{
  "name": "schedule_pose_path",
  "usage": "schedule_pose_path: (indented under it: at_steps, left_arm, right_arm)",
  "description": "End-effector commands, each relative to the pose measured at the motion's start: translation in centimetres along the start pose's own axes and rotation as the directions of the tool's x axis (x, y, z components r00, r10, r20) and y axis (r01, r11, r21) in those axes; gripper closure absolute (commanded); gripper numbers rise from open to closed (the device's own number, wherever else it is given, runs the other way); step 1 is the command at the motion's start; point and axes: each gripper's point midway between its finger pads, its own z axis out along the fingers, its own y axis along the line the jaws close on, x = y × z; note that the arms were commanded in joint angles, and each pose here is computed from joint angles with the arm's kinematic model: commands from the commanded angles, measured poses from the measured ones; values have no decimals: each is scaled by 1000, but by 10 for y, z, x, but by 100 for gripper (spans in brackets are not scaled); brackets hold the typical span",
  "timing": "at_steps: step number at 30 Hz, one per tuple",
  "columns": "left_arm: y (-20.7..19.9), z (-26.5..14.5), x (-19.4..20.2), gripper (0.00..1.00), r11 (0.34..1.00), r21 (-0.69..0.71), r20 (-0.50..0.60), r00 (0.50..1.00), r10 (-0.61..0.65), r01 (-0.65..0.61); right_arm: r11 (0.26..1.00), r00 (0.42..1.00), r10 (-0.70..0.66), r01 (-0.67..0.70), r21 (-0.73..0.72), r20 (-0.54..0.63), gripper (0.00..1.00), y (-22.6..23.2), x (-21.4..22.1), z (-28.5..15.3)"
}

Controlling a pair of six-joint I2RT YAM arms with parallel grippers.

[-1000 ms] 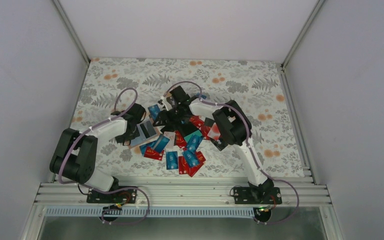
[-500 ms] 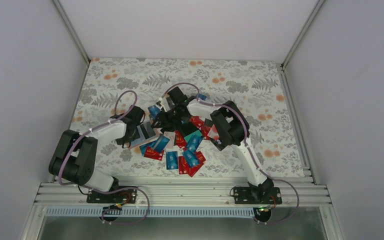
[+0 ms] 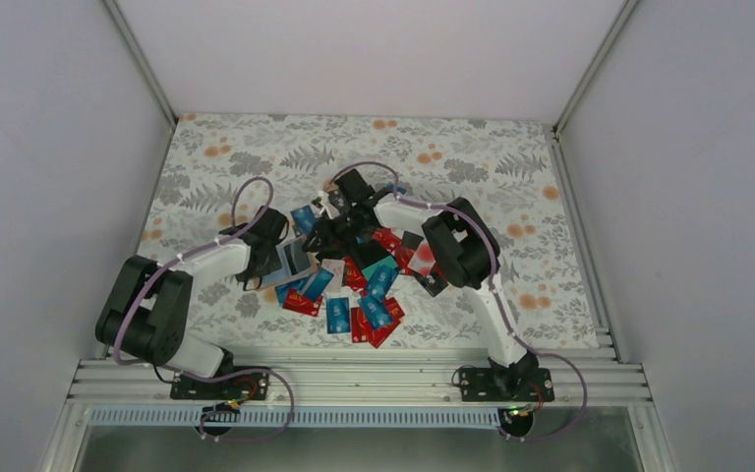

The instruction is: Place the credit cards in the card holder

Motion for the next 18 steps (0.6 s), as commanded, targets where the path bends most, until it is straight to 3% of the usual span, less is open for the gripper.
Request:
schedule_pose_path:
  at_steps: [1, 10, 18]
  left_arm:
    - [-60, -3, 13, 96, 972, 236, -72, 997, 23, -5]
    - [-90, -15, 11, 96, 934, 356, -83, 996, 23, 8]
    - [-75, -32, 11, 96, 937, 348, -64, 998, 3, 20]
  right_arm:
    - [994, 997, -81, 83, -78, 19, 68, 50, -1, -11]
    - [994, 997, -73, 73, -86, 13, 68, 49, 5, -10]
    - [993, 999, -47, 45, -106, -14, 68, 38, 9, 8]
